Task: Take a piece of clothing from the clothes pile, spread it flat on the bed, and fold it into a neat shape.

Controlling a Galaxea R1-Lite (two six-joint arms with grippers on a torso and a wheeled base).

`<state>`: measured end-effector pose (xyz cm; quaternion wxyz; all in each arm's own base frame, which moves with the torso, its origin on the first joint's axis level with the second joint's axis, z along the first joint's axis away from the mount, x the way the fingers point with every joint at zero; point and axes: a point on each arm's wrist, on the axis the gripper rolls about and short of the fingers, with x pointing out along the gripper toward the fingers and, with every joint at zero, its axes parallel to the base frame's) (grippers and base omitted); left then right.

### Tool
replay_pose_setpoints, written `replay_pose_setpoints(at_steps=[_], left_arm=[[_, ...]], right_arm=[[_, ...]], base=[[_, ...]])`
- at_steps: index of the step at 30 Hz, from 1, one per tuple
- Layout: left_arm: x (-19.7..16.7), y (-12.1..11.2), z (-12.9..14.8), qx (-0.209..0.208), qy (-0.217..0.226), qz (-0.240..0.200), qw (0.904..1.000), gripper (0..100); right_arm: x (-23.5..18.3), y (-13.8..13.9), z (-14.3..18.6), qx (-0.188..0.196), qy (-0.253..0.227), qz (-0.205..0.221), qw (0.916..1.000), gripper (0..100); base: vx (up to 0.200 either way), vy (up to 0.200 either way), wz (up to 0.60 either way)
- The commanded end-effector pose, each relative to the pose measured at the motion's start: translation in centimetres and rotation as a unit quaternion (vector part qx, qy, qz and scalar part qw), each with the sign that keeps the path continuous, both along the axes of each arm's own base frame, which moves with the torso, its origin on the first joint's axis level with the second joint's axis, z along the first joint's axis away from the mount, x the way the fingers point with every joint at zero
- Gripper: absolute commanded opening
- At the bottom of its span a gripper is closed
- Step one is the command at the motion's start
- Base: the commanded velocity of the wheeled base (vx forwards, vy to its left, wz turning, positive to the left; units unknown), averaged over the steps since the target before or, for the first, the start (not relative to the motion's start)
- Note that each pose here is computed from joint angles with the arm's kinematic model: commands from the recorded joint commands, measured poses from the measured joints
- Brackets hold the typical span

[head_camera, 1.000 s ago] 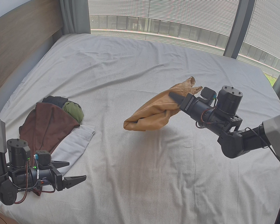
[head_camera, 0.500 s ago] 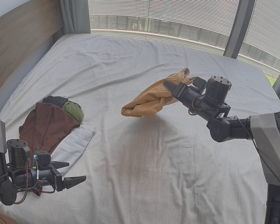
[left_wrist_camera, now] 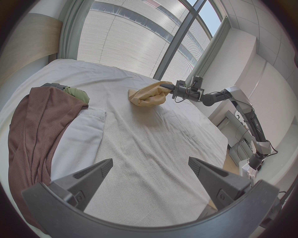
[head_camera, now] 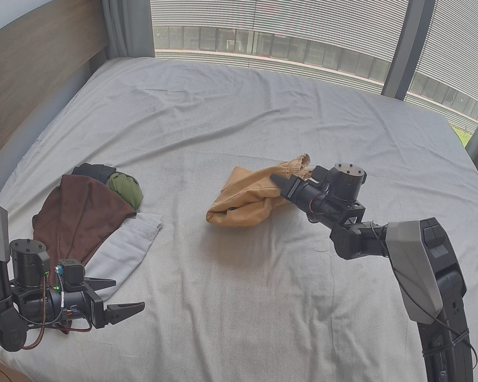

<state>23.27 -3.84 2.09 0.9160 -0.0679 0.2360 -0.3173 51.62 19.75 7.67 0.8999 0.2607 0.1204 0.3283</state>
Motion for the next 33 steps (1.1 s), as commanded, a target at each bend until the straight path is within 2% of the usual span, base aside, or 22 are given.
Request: replay_pose_setpoints(at_steps=[1, 8, 12, 25, 26, 33], left_arm=[[0.0, 0.1, 0.1, 0.0, -0.001, 0.001, 1.0, 100], [-0.1, 0.1, 0.1, -0.003, -0.001, -0.004, 1.0, 100], [-0.1, 0.0, 0.1, -0.003, -0.002, -0.005, 1.0, 100], [-0.1, 0.0, 0.1, -0.003, -0.002, -0.005, 1.0, 100], [-0.1, 0.0, 0.1, -0.003, -0.002, -0.005, 1.0, 100], [0.0, 0.1, 0.3, -0.003, -0.006, -0.003, 1.0, 100]], right_arm=[[0.4, -1.5, -3.2, -0.014, 0.037, -0.014, 0.9991, 0], [-2.4, -4.2, -3.1, -0.031, 0.083, -0.031, 0.9956, 0], [-4.0, -5.1, -4.2, -0.038, 0.106, -0.036, 0.993, 0], [-4.6, -4.9, -7.2, -0.042, 0.114, -0.04, 0.9918, 0], [-4.7, -4.7, -7.2, -0.042, 0.113, -0.038, 0.9919, 100], [-7.8, -4.1, -8.5, -0.073, 0.162, -0.029, 0.9836, 100]], base=[[0.0, 0.0, 0.0], [0.0, 0.0, 0.0], [0.0, 0.0, 0.0], [0.0, 0.0, 0.0], [0.0, 0.0, 0.0], [0.0, 0.0, 0.0]])
